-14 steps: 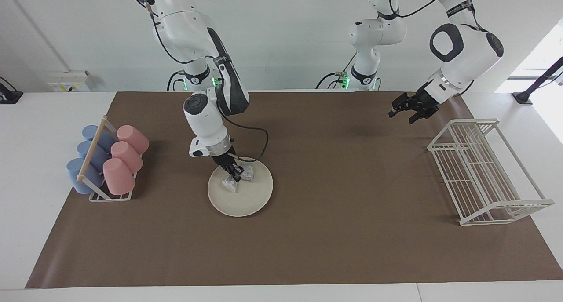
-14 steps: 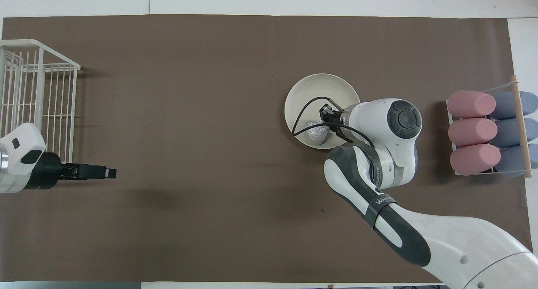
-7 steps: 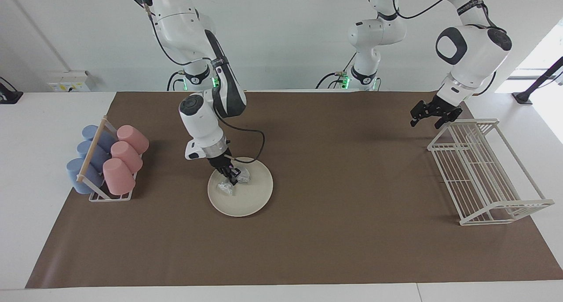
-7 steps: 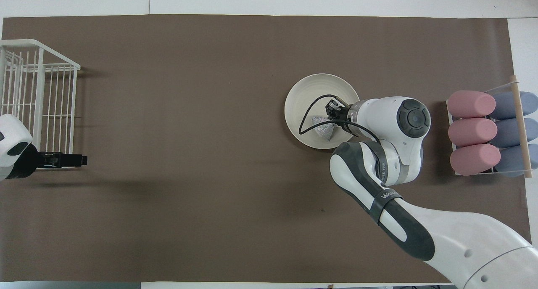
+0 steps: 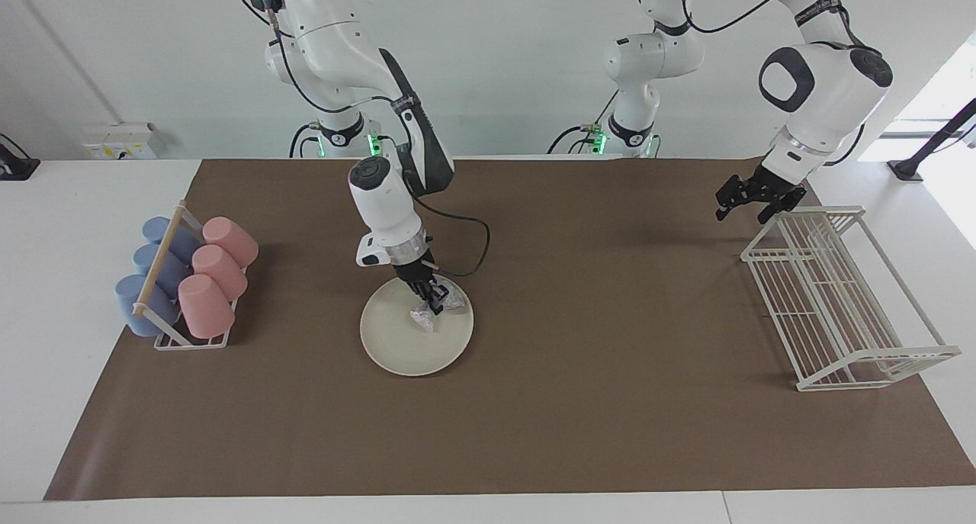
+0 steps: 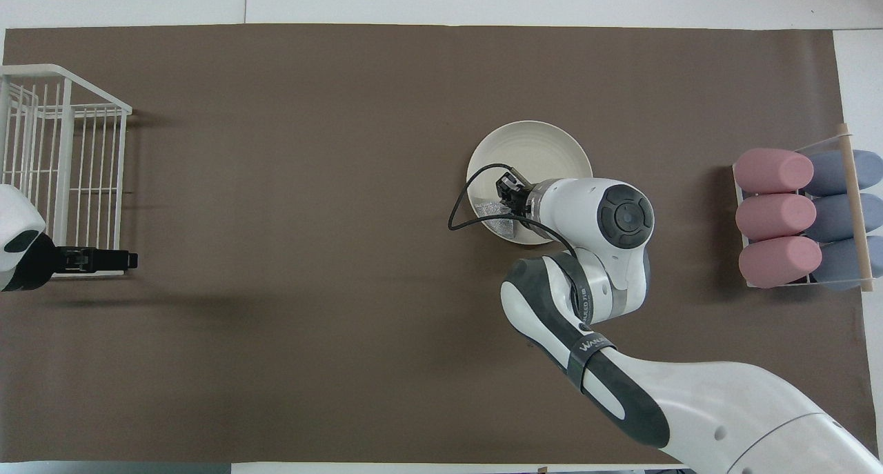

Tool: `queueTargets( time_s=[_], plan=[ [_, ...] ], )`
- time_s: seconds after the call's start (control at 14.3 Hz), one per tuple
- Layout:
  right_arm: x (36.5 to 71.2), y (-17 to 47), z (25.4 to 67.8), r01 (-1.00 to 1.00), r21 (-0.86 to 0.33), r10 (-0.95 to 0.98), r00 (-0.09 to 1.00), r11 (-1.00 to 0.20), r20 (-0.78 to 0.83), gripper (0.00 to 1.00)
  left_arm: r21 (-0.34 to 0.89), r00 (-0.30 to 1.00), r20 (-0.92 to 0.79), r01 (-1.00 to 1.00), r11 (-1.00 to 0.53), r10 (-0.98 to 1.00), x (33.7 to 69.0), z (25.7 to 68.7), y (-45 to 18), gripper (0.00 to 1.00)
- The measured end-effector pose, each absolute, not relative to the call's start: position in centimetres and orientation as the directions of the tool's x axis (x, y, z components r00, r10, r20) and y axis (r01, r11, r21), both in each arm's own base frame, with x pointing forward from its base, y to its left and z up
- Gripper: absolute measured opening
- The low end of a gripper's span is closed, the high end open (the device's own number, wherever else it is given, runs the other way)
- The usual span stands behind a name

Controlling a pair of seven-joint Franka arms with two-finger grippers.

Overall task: Wipe plate with sponge
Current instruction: 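Rub the scrubber around the cream plate surface with the right gripper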

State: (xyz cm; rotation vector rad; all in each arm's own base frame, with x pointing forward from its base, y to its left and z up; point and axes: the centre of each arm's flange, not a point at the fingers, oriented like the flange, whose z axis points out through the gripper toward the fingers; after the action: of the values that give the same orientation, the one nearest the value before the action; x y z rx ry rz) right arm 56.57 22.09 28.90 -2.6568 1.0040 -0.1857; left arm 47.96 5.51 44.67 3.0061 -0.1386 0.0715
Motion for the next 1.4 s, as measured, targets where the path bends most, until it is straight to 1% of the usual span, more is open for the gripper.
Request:
queueTargets(
  time_s=[0.28,0.42,0.56,0.7,0.98,1.19,1.4],
  plan=[
    [58.6,16.1,28.9,-0.514,-0.304,-0.562,0.822,-0.802,0.092,0.11,0.128,0.995,0.053,-0.095,-0.987,-0.089,48.0,44.6,5.5,1.0],
    [59.0,15.1,28.8,-0.487,-0.299,-0.536,0.837,-0.821,0.107,0.11,0.128,0.995,0.053,-0.096,-0.987,-0.09,48.0,44.6,5.4,1.0],
    [58.8,15.8,28.9,-0.48,-0.3,-0.529,0.842,-0.824,0.106,0.11,0.128,0.995,0.053,-0.096,-0.987,-0.09,48.0,44.6,5.4,1.0],
    [58.4,17.2,28.9,-0.51,-0.307,-0.558,0.825,-0.804,0.089,0.11,0.128,0.995,0.053,-0.096,-0.987,-0.09,48.0,44.6,5.4,1.0],
    [56.4,23.0,28.9,-0.573,-0.318,-0.612,0.79,-0.756,0.033,0.11,0.128,0.994,0.052,-0.097,-0.987,-0.091,48.0,44.6,5.3,1.0],
    [56.8,22.0,28.9,-0.561,-0.317,-0.603,0.797,-0.765,0.044,0.11,0.128,0.994,0.052,-0.099,-0.987,-0.093,48.0,44.6,5.2,1.0],
    [58.1,18.3,28.9,-0.503,-0.309,-0.55,0.83,-0.807,0.087,0.11,0.127,0.994,0.051,-0.106,-0.986,-0.1,48.1,44.6,4.9,1.0]
  ],
)
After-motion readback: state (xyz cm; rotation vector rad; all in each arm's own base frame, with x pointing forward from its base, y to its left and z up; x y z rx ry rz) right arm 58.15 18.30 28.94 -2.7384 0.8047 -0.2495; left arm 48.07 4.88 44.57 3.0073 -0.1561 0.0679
